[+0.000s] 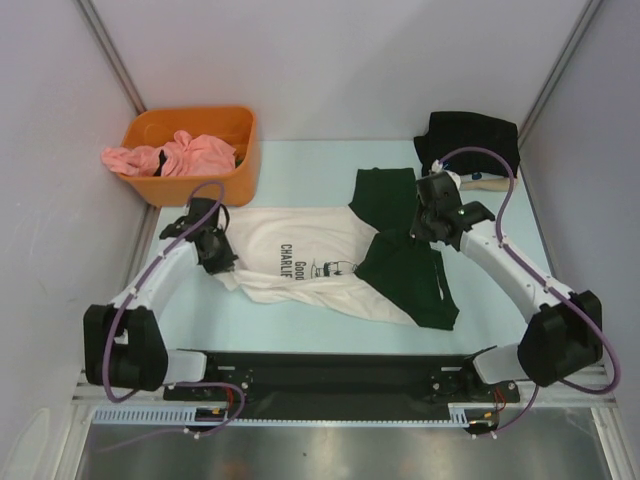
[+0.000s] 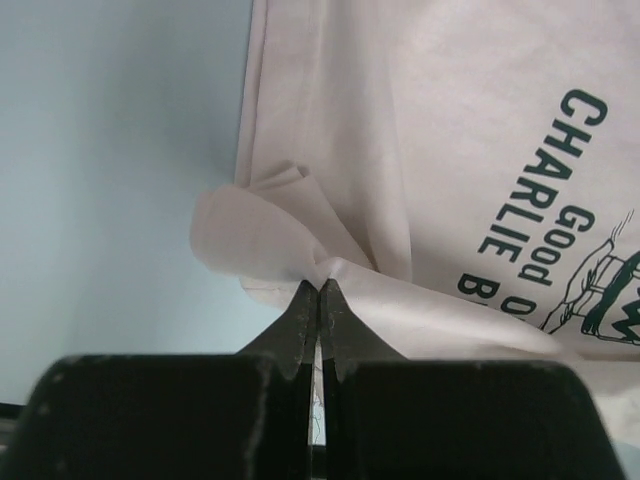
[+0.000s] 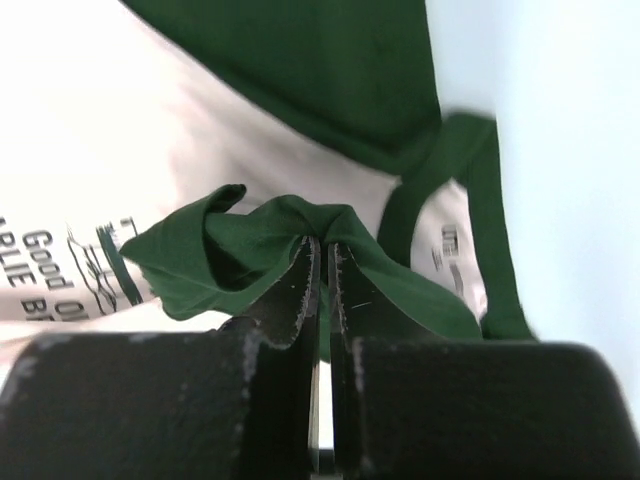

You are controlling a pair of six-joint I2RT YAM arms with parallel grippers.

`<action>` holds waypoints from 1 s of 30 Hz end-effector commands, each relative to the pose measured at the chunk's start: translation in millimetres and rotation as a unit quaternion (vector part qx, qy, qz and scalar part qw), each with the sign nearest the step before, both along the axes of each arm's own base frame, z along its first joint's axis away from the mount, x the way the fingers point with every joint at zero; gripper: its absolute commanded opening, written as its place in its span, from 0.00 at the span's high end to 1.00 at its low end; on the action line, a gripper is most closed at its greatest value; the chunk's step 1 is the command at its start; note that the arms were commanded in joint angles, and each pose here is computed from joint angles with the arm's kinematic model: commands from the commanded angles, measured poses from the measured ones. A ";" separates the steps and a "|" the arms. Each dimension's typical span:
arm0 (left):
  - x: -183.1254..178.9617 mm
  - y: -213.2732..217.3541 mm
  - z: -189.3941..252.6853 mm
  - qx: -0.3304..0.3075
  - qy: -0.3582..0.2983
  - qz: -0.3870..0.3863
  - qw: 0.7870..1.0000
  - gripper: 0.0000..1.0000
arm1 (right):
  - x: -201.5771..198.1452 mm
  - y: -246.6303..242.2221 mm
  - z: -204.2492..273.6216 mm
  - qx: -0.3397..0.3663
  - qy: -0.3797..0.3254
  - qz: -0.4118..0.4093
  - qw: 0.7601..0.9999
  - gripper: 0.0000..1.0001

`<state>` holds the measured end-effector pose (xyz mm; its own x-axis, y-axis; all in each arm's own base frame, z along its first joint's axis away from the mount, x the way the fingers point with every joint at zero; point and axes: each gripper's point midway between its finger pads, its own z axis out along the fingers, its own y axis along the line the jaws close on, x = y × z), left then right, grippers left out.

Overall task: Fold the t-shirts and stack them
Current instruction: Fold the tshirt

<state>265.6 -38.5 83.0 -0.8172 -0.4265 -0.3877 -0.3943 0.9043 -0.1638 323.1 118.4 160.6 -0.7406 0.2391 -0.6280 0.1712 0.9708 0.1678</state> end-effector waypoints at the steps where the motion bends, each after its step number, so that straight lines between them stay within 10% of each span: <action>1: 22.1 9.4 10.7 0.011 -0.013 -0.021 1.000 1.00 | 38.7 11.2 27.6 0.010 -0.055 0.037 0.998 1.00; 15: 80.6 -21.8 11.6 -0.074 0.008 -0.079 0.994 0.93 | 144.5 -12.5 19.8 -0.057 -0.055 0.006 0.997 0.93; 19: 72.7 -18.3 19.9 -0.066 -0.007 -0.074 0.995 0.94 | 139.6 -23.6 31.4 -0.065 -0.053 -0.007 0.996 0.01; 23: 64.1 -19.0 3.7 -0.075 0.009 -0.080 0.994 0.34 | 96.8 -23.6 50.2 -0.024 -0.071 -0.009 0.997 0.00; 30: 37.4 5.7 16.4 -0.074 -0.043 0.005 0.996 0.20 | -17.8 -18.5 -0.3 0.089 -0.019 -0.046 0.995 0.00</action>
